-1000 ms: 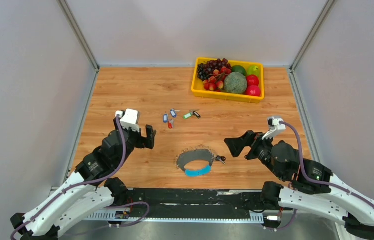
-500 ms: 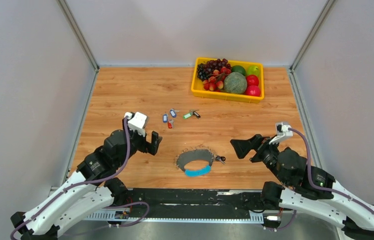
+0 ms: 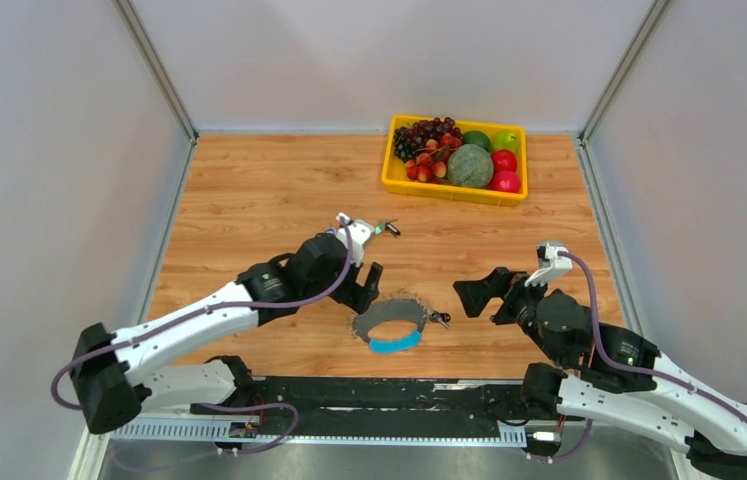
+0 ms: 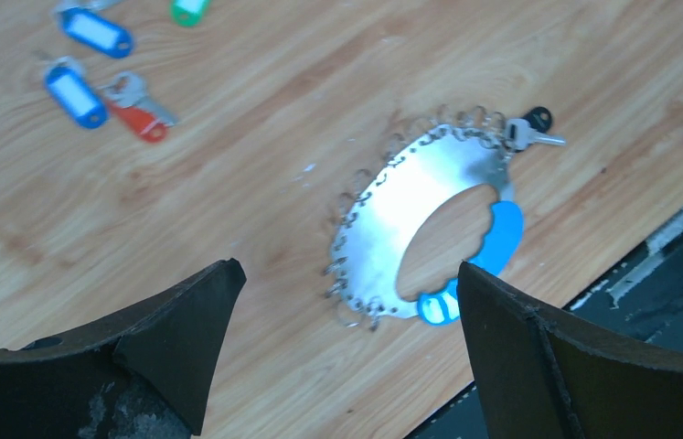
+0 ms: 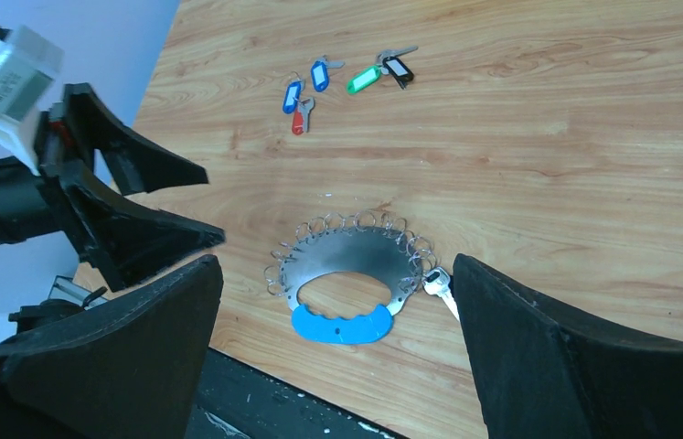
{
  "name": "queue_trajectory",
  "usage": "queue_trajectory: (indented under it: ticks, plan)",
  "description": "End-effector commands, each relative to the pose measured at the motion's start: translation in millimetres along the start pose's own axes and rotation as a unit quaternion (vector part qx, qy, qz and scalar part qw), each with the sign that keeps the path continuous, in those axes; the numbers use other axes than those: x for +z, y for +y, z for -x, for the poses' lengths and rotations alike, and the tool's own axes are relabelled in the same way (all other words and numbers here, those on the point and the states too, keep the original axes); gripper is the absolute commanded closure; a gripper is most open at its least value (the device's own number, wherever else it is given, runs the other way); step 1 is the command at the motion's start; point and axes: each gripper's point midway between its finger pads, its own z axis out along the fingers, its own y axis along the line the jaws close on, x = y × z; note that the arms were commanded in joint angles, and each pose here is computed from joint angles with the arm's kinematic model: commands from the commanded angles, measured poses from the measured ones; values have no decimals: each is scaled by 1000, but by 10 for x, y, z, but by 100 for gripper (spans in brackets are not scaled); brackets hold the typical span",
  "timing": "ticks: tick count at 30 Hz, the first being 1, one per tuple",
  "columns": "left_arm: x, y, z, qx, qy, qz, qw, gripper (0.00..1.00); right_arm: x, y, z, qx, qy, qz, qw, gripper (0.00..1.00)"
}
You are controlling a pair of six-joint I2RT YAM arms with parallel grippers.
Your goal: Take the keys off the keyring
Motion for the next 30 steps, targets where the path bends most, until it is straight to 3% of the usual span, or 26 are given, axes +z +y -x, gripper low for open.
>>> queue_trajectory:
  ticks: [1, 3, 7, 18, 23, 30]
  plan:
    - [284, -472, 243, 2, -28, -87, 996, 6, -46, 69, 83, 5, 6, 1, 1000, 1]
    - [447, -549, 199, 5, -23, -103, 994, 14, -66, 54, 101, 7, 9, -7, 1000, 1]
    - [736, -728, 89, 15, -15, -147, 989, 38, -112, -29, 177, 1, -1, -25, 1000, 1]
    - [1233, -919, -52, 60, 16, -163, 985, 49, -115, -109, 133, -6, 9, -47, 999, 1]
    - [1485, -805, -154, 53, 37, -118, 991, 56, -105, -117, 127, -9, 10, -51, 999, 0]
    - [1661, -744, -101, 63, 39, -90, 993, 58, -116, -112, 144, -8, 9, -50, 999, 0]
